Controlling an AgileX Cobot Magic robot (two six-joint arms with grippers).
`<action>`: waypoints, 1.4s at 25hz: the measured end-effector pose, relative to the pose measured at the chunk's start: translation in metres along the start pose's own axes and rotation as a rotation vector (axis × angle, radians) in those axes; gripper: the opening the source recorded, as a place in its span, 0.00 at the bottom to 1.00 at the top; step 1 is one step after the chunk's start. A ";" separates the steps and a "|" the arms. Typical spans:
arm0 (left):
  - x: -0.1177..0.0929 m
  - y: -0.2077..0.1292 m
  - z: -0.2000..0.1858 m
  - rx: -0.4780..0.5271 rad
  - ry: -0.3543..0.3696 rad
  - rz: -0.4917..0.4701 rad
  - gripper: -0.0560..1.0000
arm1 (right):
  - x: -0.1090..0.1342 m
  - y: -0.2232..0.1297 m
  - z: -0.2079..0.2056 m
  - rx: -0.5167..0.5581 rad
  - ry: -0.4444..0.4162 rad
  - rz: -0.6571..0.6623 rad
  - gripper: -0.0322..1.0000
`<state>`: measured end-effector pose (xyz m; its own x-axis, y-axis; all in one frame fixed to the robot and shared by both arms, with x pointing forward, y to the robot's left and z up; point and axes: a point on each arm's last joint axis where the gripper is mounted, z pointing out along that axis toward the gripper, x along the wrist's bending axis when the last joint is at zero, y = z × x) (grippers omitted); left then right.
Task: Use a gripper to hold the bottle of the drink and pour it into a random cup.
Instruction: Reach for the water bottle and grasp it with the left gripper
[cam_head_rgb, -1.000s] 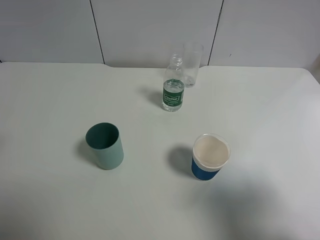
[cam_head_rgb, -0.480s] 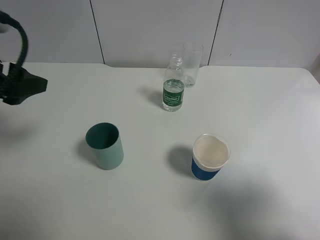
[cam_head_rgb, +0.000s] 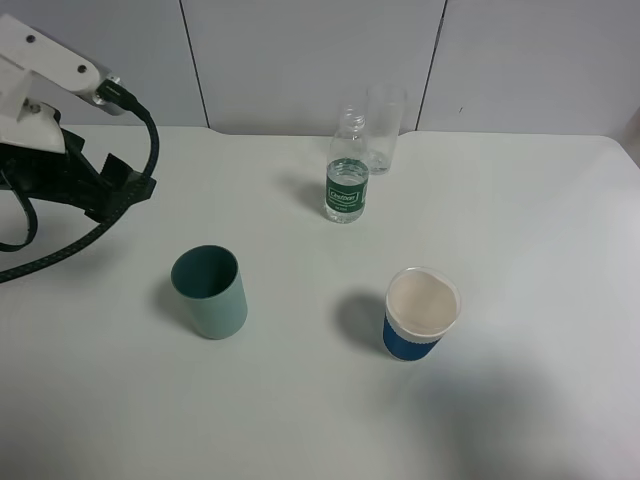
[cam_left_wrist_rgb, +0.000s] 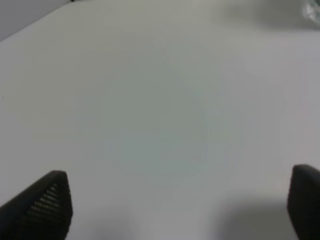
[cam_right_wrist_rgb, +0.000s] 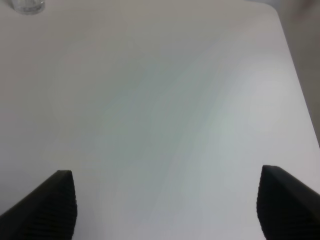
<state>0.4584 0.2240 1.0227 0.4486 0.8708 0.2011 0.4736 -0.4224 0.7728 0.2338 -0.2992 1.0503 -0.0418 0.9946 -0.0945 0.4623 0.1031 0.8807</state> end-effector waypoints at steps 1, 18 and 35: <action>0.000 0.000 0.004 0.005 0.000 0.012 0.86 | 0.000 0.000 0.000 0.000 0.000 0.000 0.75; -0.002 0.022 0.070 -0.082 -0.036 0.189 0.86 | 0.000 0.000 0.000 0.000 0.000 0.000 0.75; -0.019 0.013 0.109 -0.181 -0.155 0.256 0.86 | 0.000 0.000 0.000 0.000 0.000 0.000 0.75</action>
<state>0.5390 0.1746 0.9632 0.6515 0.6881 0.3194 0.1949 -0.5587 0.8062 0.2338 -0.2992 1.0503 -0.0418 0.9946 -0.0945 0.4623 0.1031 0.8807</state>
